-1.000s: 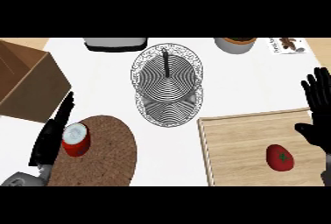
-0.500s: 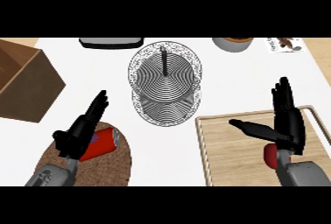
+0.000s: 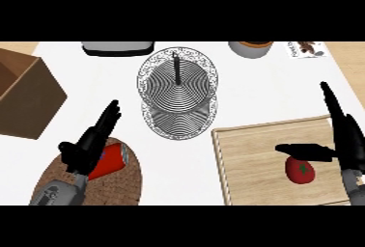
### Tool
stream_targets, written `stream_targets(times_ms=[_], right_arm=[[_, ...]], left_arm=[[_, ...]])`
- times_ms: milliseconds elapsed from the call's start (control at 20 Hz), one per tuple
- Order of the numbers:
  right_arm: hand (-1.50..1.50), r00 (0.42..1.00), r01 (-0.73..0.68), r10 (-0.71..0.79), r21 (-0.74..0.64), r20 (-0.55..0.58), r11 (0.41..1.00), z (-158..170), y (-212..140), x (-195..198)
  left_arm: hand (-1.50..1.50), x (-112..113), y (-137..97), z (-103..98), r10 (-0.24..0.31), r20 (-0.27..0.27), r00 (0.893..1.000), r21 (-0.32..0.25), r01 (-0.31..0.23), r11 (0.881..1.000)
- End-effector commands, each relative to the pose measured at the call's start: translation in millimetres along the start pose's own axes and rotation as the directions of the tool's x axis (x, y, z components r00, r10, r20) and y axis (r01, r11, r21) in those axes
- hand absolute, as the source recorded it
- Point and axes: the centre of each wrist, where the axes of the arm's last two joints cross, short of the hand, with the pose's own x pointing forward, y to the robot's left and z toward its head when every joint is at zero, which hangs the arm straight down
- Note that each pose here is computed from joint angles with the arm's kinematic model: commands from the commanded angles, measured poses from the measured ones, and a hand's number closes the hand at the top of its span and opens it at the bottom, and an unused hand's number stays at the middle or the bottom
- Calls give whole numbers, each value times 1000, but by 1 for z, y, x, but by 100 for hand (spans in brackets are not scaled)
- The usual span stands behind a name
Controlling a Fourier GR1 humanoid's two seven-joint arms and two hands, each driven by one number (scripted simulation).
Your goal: Pick the tomato from the tray and place it in the tiered basket
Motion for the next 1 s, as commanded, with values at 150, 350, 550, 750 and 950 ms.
stream_targets(times_ms=[150,350,550,750,950], right_arm=[[-150,814,-518,566,279,-131,809,12,-43,14],[-150,734,-566,665,418,-139,711,27,-46,66],[-150,723,-547,669,448,-172,707,46,-31,118],[-150,712,-524,663,452,-233,722,56,-20,121],[-150,717,-547,640,348,-275,762,53,-24,133]], left_arm=[[0,0,3,-1,6,-3,1000,4,-6,1000],[0,-5,2,4,-2,-10,1000,-9,2,1000],[0,5,-11,-9,19,8,1000,-40,-19,999],[0,-8,-9,6,11,7,1000,-28,-11,1000],[0,5,13,-9,4,8,1000,-20,-4,1000]])
